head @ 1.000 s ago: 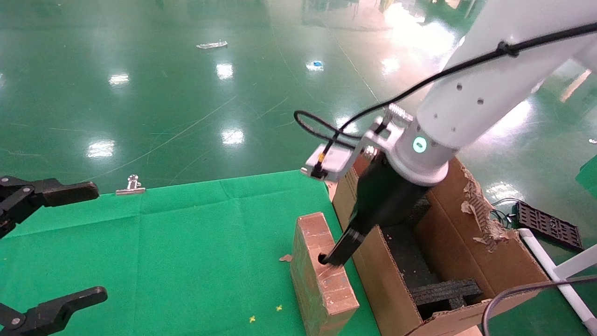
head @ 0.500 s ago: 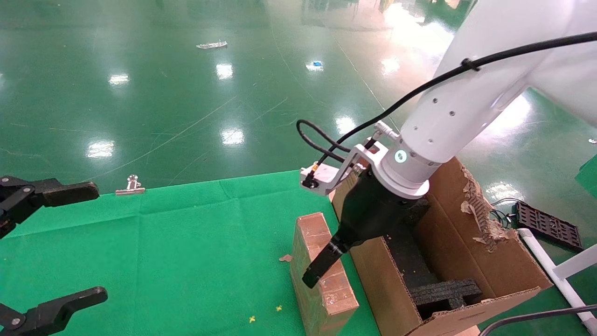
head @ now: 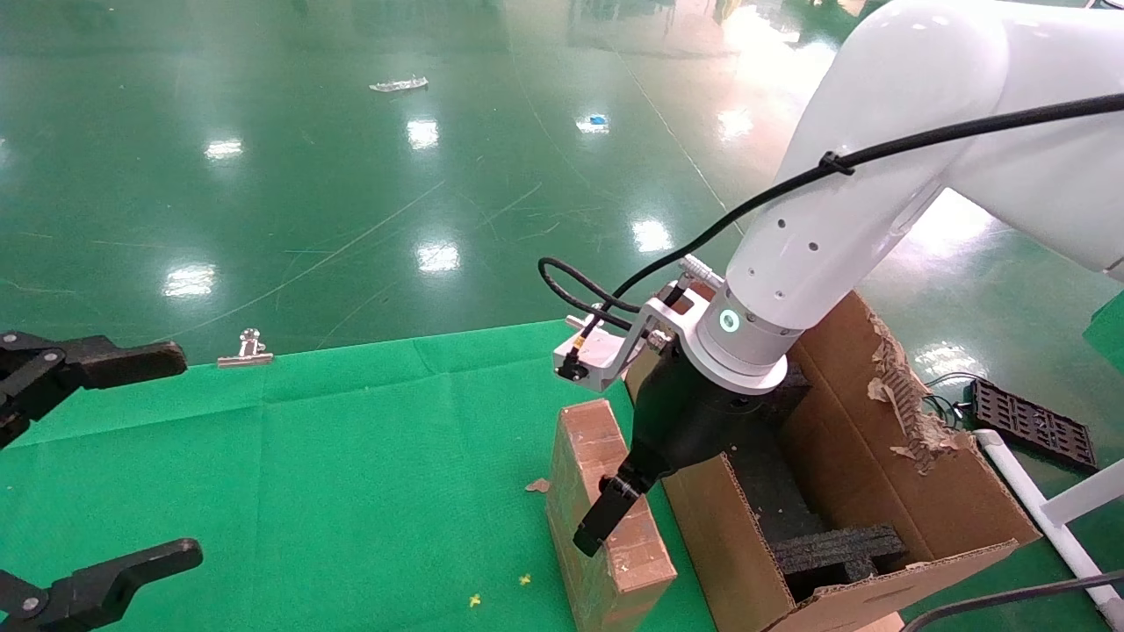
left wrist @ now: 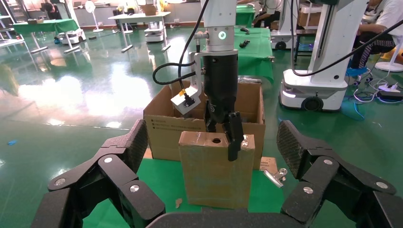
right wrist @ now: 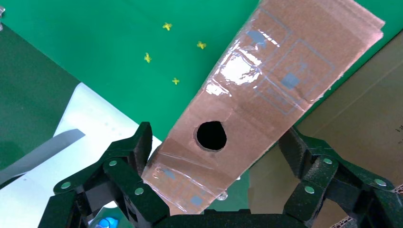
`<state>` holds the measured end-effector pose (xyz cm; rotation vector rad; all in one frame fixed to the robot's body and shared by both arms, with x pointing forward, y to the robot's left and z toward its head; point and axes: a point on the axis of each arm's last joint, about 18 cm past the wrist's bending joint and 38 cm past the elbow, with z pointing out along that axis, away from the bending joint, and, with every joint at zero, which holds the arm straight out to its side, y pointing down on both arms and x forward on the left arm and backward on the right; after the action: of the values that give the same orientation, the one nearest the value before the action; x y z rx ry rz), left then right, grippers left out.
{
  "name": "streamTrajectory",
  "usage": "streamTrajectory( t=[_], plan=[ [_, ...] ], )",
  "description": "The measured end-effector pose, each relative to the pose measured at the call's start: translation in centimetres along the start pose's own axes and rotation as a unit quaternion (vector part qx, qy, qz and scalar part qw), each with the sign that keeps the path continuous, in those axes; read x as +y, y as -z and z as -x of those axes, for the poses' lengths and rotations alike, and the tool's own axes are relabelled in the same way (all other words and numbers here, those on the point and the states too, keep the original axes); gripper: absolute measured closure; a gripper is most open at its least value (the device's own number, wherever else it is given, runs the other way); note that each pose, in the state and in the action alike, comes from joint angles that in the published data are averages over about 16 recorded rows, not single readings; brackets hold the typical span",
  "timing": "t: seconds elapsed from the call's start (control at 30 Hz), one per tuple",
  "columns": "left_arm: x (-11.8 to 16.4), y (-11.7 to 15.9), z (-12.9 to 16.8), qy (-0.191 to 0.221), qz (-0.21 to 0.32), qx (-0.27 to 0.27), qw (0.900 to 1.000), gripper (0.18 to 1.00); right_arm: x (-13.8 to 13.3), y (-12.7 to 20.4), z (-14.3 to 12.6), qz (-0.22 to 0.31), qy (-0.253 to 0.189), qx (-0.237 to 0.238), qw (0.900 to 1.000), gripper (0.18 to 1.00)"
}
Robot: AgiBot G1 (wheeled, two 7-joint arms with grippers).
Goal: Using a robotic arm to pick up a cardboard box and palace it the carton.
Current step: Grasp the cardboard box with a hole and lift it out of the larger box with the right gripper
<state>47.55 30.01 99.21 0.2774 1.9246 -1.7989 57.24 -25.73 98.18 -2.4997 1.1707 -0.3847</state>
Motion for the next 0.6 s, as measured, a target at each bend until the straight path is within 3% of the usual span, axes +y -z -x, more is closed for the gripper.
streamTrajectory(
  t=[0.27,0.6],
  plan=[
    [0.0,0.0,0.0,0.000,0.000,0.000,1.0000,0.219,0.5,-0.4,-0.2,0.003,-0.001,0.001,1.000,0.247],
    [0.0,0.0,0.0,0.000,0.000,0.000,1.0000,0.334,1.1,-0.4,-0.7,0.001,-0.006,0.003,1.000,0.415]
  ],
)
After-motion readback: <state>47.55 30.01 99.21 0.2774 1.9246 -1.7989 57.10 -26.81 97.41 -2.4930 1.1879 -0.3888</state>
